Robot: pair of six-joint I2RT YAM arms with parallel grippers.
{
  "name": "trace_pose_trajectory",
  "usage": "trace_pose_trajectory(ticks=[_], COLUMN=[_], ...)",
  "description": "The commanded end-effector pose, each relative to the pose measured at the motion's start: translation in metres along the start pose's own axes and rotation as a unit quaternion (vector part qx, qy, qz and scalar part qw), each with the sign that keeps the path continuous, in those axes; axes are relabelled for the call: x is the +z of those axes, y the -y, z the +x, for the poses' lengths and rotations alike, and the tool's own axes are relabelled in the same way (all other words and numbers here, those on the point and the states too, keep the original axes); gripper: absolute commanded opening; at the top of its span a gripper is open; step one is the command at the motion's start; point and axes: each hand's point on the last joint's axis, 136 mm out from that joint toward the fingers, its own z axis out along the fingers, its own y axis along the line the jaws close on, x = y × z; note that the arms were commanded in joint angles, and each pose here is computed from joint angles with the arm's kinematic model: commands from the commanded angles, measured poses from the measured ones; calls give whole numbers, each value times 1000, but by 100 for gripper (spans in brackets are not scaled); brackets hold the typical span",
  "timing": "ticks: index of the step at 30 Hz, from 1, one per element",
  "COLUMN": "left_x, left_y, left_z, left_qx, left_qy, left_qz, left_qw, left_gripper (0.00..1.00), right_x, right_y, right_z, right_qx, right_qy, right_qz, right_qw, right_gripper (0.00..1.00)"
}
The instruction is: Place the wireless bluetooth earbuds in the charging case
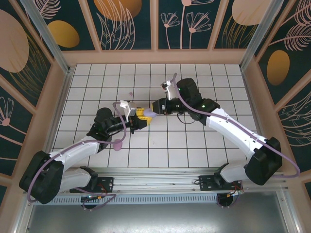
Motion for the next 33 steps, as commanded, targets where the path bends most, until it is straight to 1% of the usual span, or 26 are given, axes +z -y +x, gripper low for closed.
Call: trace_pose_trajectory(ticks=[1, 3, 7, 9, 11, 14, 18, 24, 28, 33], left_x=[1, 1, 2, 1, 0, -1, -1, -1, -1, 0], left_y=[0, 0, 0, 0, 0, 0, 0, 1, 2, -1], left_z=[-24, -27, -28, -29, -29, -30, -33, -36, -36, -29], left_qx=[22, 22, 21, 21, 20, 19, 19, 15, 12, 9], left_qy=[29, 35, 36, 36, 37, 39, 44, 51, 51, 46], left_qz=[-8, -8, -6, -7, -11, -13, -15, -10, -7, -11], left_qw=[999, 999, 999, 999, 999, 999, 999, 999, 999, 999], left_gripper=[0, 0, 0, 0, 0, 0, 0, 0, 0, 0], right_x=[-7, -9, -18, -24, -29, -32, -28, -22, -17, -1], right_y=[-14, -10, 6, 11, 11, 3, -7, -6, -10, -5], right_z=[2, 3, -4, -5, -6, -5, 1, 7, 11, 24], right_qx=[-26, -24, 7, 31, 52, 78, 114, 142, 163, 197], right_qy=[-10, -8, 23, 39, 52, 58, 45, 27, 15, -18], right_qz=[-17, -4, 34, 29, 13, -25, -70, -80, -105, -114], right_qw=[999, 1000, 999, 998, 997, 995, 990, 986, 981, 973], right_gripper=[36, 42, 55, 59, 62, 64, 66, 66, 66, 65])
